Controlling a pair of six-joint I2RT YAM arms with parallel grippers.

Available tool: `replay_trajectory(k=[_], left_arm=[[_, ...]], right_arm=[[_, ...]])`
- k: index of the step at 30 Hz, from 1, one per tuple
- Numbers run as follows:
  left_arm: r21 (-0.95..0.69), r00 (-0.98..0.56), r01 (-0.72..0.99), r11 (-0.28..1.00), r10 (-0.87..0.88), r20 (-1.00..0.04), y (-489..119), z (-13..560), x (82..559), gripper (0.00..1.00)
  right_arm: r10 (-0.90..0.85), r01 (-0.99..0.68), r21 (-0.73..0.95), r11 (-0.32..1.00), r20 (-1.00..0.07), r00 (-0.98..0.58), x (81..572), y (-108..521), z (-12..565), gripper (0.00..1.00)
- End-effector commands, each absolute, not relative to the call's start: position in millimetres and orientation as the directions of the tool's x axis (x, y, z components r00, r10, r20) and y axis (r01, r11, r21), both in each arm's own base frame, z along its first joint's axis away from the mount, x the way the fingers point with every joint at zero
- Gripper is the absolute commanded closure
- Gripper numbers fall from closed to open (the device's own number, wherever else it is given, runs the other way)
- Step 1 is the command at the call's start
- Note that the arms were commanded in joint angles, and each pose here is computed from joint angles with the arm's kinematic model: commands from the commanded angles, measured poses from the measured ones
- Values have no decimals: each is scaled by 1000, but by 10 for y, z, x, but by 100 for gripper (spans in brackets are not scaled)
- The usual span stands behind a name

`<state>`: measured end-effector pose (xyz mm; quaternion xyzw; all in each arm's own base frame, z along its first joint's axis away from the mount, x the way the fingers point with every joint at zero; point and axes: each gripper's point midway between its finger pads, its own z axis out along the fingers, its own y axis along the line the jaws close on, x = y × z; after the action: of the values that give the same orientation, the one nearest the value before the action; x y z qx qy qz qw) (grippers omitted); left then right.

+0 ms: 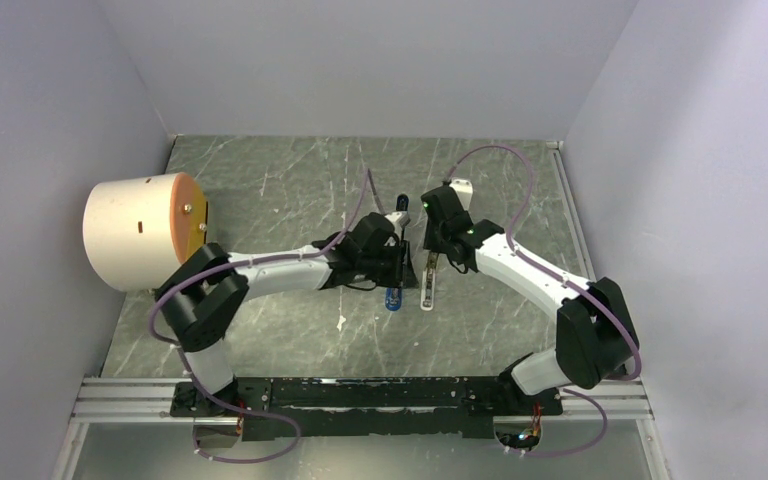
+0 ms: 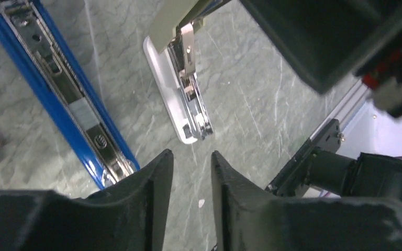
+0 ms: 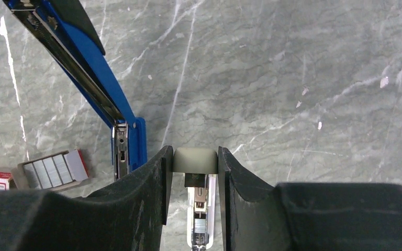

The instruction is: Load the staples into the stapler

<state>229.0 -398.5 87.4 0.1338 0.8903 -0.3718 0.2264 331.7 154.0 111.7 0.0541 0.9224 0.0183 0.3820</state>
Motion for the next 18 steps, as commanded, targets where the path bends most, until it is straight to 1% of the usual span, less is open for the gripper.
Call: replay_trajectory(k=[1, 3, 8, 14, 18], left_arm=[[-568, -864, 386, 727, 69, -499, -4173, 866, 2349, 67], [-519, -856, 377, 767, 74, -512, -4195, 797, 2372, 70], [-484, -872, 345, 804, 84, -482, -4207, 561, 2376, 74], [-475, -881, 349, 808, 110, -461, -4226, 430, 2299, 85], [-471, -886, 343, 813, 114, -449, -4202, 358, 2272, 86]], right_arm=[[96, 47, 87, 995, -727, -680, 3394, 1581, 1140, 71], [94, 46, 86, 995, -727, -680, 3386, 1574, 1131, 71], [95, 44, 88, 995, -724, -683, 3359, 1567, 1099, 71], [112, 51, 107, 993, -724, -680, 3320, 1561, 1102, 72], [123, 51, 121, 991, -721, -682, 3307, 1573, 1096, 72]])
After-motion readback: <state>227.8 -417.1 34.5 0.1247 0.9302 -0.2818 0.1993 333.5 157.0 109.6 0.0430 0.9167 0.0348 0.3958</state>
